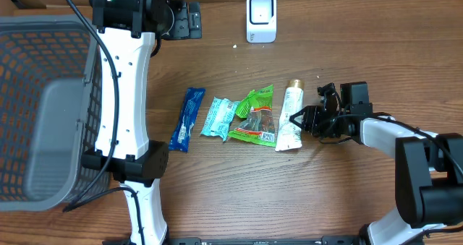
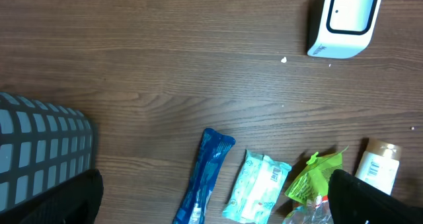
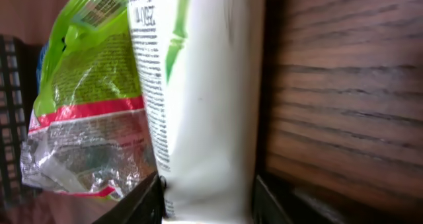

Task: Scan the item barcode
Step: 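Adjust the tube's position beside the snack bag with the right gripper, then grasp the white tube and lift it upright with the right gripper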

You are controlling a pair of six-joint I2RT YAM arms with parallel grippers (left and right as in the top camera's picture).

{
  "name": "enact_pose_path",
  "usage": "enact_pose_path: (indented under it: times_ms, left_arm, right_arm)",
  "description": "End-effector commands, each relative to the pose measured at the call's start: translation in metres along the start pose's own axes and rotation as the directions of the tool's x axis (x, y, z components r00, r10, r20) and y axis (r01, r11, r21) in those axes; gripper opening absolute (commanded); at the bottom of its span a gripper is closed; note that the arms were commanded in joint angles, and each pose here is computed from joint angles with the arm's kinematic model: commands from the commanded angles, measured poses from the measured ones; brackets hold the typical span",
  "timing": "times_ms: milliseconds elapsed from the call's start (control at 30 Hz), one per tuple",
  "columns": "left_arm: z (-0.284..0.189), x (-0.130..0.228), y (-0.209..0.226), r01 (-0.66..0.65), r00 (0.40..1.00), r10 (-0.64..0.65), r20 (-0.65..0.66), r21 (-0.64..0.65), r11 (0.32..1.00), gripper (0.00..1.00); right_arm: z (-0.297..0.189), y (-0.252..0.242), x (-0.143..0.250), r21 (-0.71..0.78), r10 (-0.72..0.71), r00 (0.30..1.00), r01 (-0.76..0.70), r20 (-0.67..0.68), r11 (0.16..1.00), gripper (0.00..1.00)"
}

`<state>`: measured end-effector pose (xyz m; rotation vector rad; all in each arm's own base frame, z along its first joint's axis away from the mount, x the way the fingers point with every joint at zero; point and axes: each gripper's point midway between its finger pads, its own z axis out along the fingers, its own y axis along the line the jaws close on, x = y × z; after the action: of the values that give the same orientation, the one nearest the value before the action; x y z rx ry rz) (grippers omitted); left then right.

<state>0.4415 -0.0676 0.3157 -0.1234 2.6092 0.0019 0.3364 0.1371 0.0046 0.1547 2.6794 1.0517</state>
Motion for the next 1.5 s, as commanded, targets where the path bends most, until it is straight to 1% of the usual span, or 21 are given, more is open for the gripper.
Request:
enact_pose_path:
  times_ms: [0, 200, 300, 333, 367, 467, 500, 667, 800, 1100, 1200, 1267, 1300, 1467]
  left_arm:
    - [0.002, -0.002, 0.006, 0.008, 1.0, -0.008, 0.001, -0.018, 1.0, 1.0]
    - [0.002, -0.002, 0.006, 0.008, 1.0, -0.008, 0.001, -0.018, 1.0, 1.0]
    - [0.002, -0.002, 0.006, 0.008, 1.0, -0.008, 0.001, -0.018, 1.0, 1.0]
    - [0.002, -0.002, 0.006, 0.008, 1.0, -0.008, 0.001, -0.018, 1.0, 1.0]
    - [0.002, -0.002, 0.006, 0.008, 1.0, -0.008, 0.001, -0.018, 1.0, 1.0]
    - [0.002, -0.002, 0.006, 0.008, 1.0, -0.008, 0.001, -0.018, 1.0, 1.0]
    - [0.002, -0.002, 0.006, 0.008, 1.0, -0.008, 0.001, -0.018, 1.0, 1.0]
    - [0.002, -0.002, 0.006, 0.008, 1.0, -0.008, 0.001, -0.017, 1.0, 1.0]
    - [0.002, -0.002, 0.006, 0.008, 1.0, -0.008, 0.001, -0.018, 1.0, 1.0]
    - [0.002, -0.002, 0.006, 0.008, 1.0, -0.008, 0.001, -0.018, 1.0, 1.0]
    - [0.002, -0.002, 0.006, 0.008, 1.0, -0.008, 0.001, -0.018, 1.0, 1.0]
    - [0.002, -0.002, 0.006, 0.008, 1.0, -0.008, 0.001, -0.018, 1.0, 1.0]
    - [0.002, -0.002, 0.006, 0.008, 1.0, -0.008, 0.001, -0.018, 1.0, 1.0]
    - [0.002, -0.002, 0.006, 0.008, 1.0, -0.008, 0.001, -0.018, 1.0, 1.0]
  right_arm:
    - [0.016, -0.052, 0.039, 0.184, 0.087, 0.994, -0.073, -0.07, 0.98, 0.39]
    - [0.015, -0.049, 0.031, 0.175, 0.076, 0.995, -0.065, -0.057, 0.982, 0.28]
    - [0.011, -0.042, 0.025, 0.145, 0.094, 0.993, -0.083, -0.068, 0.986, 0.27]
    - [0.009, -0.041, 0.022, 0.14, 0.102, 0.992, -0.092, -0.07, 0.986, 0.28]
    - [0.007, -0.041, 0.019, 0.139, 0.107, 0.992, -0.097, -0.068, 0.986, 0.32]
    - [0.006, -0.04, 0.009, 0.131, 0.092, 0.995, -0.086, -0.039, 0.988, 0.51]
    - [0.006, -0.04, 0.005, 0.133, 0.079, 0.997, -0.075, -0.024, 0.988, 0.53]
    - [0.014, -0.041, -0.002, 0.205, -0.019, 1.0, 0.017, 0.004, 0.979, 0.54]
    - [0.024, -0.033, 0.007, 0.23, -0.065, 0.998, 0.069, -0.023, 0.971, 0.53]
    - [0.027, -0.038, 0.022, 0.262, -0.055, 0.997, 0.068, -0.055, 0.963, 0.31]
    - [0.027, -0.038, 0.022, 0.258, -0.053, 0.997, 0.066, -0.058, 0.964, 0.19]
    - [0.027, -0.032, 0.022, 0.226, -0.049, 0.997, 0.063, -0.065, 0.972, 0.11]
    - [0.027, -0.03, 0.023, 0.207, -0.044, 0.997, 0.057, -0.07, 0.977, 0.1]
    - [0.008, -0.021, 0.015, 0.175, 0.036, 0.994, -0.017, -0.105, 0.984, 0.09]
